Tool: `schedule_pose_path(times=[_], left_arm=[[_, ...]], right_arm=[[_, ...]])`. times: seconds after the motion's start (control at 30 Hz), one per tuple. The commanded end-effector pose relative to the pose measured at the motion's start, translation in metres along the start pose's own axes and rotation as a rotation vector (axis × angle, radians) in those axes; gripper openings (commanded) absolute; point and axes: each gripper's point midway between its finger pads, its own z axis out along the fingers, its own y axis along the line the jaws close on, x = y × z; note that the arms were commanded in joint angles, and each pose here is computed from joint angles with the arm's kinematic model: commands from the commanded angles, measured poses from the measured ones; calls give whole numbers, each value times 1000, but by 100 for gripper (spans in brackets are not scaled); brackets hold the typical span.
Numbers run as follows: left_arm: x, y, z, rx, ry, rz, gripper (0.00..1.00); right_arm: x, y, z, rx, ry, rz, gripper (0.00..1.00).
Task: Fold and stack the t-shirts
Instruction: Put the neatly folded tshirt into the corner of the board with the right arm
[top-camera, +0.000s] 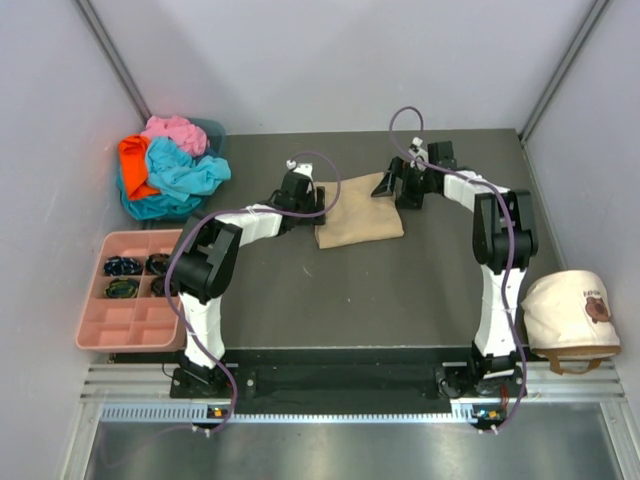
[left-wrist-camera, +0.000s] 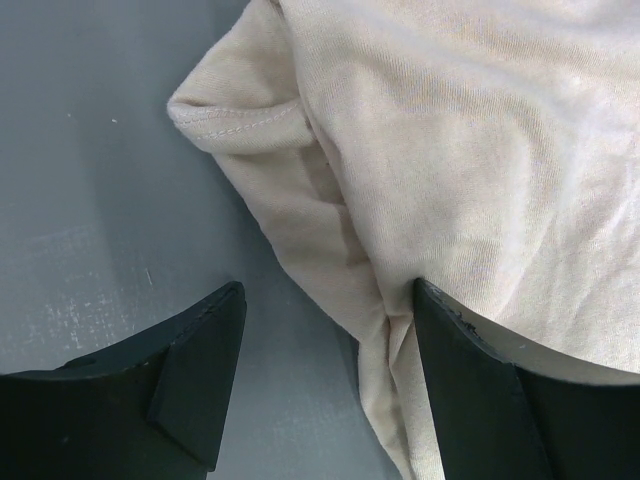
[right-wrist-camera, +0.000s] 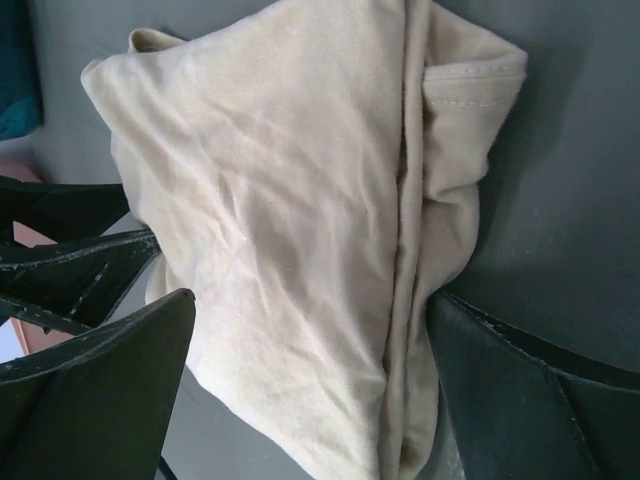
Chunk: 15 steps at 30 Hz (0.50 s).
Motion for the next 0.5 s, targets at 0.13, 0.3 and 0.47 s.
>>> schedule_pose_path(times=[0.13,0.3,0.47], left_arm=[[-9,-3,-1,9,-19,6,72],[-9,-3,-3,13,-20,3,72],[-4,-1,-6,7,-14,-2,72]], right_arm=[[52,-42,23,155,154,63,90],[52,-42,24,154,153,68,27],[52,-41,26,144,155,81,0]])
